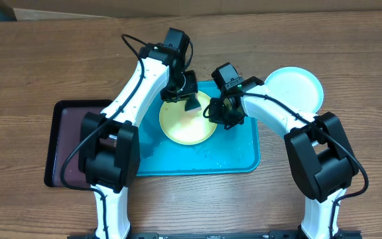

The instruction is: Clean dirty plates on tray and stack at the side

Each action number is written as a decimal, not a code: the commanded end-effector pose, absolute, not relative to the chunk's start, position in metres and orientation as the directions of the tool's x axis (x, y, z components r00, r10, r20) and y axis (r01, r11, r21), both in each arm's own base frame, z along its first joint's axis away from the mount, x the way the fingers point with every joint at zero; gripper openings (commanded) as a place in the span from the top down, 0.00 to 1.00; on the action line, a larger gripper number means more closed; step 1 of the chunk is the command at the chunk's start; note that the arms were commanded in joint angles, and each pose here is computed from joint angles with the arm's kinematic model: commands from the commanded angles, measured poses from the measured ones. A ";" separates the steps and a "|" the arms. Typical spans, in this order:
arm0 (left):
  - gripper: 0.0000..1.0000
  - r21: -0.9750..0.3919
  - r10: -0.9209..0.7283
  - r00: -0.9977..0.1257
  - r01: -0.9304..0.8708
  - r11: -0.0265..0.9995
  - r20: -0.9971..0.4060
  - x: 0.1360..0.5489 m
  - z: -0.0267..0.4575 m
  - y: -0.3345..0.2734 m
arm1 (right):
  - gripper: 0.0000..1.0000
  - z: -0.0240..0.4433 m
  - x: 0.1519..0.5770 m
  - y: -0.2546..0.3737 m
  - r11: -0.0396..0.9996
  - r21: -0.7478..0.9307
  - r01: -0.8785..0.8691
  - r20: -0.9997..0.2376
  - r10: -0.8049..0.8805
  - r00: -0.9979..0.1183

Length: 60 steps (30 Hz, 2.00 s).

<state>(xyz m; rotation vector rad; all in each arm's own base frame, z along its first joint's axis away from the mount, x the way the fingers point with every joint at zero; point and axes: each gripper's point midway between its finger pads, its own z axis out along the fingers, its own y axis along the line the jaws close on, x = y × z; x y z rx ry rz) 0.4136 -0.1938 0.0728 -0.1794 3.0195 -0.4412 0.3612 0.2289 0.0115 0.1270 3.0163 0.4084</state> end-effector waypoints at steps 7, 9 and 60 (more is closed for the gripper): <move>0.96 -0.199 -0.119 -0.992 -0.124 0.972 0.040 0.374 0.009 -0.180 | 0.96 0.010 0.370 0.226 0.966 0.249 0.070 -0.108 0.099 -0.989; 0.96 -0.069 -0.144 -0.989 -0.145 0.987 0.023 0.370 -0.003 -0.152 | 0.96 0.010 0.370 0.226 0.966 0.249 0.070 -0.108 0.099 -0.989; 0.96 -0.070 -0.811 -0.572 -0.820 0.568 0.124 0.361 0.106 0.112 | 0.96 0.243 0.380 0.260 0.623 -0.773 0.118 -0.610 -0.681 -0.404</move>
